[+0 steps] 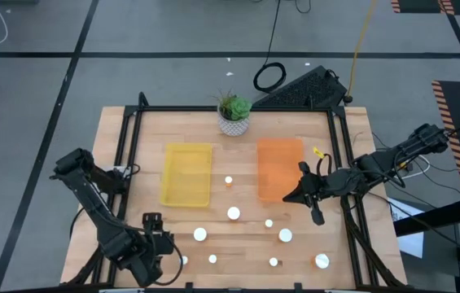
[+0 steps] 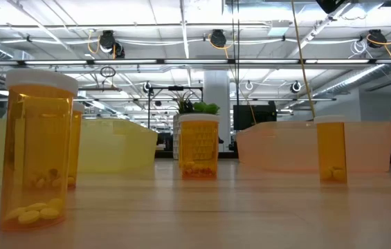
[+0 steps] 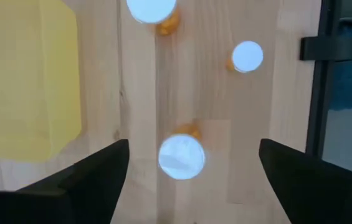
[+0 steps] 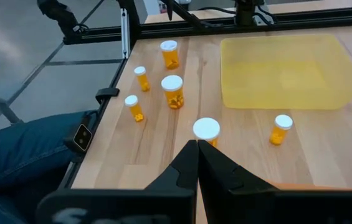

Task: Pick and place medicine bottles into bin by pill shape (circle, oval)
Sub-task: Put the large medicine bottle into the yellow bin

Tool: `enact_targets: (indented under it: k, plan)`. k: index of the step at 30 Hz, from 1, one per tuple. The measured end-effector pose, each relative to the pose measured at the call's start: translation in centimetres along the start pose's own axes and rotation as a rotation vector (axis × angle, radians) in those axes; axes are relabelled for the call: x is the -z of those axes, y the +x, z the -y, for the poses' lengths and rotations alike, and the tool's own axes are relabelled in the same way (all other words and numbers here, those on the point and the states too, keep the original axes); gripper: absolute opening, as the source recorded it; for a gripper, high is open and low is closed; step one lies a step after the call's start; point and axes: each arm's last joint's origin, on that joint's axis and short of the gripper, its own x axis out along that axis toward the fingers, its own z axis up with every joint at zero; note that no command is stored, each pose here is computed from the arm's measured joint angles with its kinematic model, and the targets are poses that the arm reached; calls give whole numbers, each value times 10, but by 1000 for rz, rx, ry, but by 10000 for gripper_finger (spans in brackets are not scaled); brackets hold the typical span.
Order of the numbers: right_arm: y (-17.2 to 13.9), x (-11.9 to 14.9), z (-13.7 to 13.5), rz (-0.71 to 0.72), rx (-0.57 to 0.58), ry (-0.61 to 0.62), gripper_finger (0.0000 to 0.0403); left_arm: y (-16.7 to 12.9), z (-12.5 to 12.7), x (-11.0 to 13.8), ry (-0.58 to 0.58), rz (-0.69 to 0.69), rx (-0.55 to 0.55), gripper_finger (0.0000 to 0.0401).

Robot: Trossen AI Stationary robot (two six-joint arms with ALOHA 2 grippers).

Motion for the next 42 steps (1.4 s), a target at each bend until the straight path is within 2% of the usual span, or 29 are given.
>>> enact_targets:
  k: [5,9,12,19,28,32,42]
  plan:
    - [0,0,0,0,0,0,0,3,3,5,-38,3,-2,379]
    - [0,0,0,0,0,0,0,17,1,11,-38,-21,-38,385]
    - [0,0,0,0,0,0,0,28,0,11,-48,-56,-11,386]
    - [0,0,0,0,0,-10,0,56,-6,17,-11,-118,4,386]
    - [0,0,0,0,0,-12,0,72,-10,22,-12,-139,1,385]
    - [0,0,0,0,0,-12,0,80,-10,25,-8,-136,7,369]
    - [0,0,0,0,0,-12,0,93,-13,35,27,-145,-14,293]
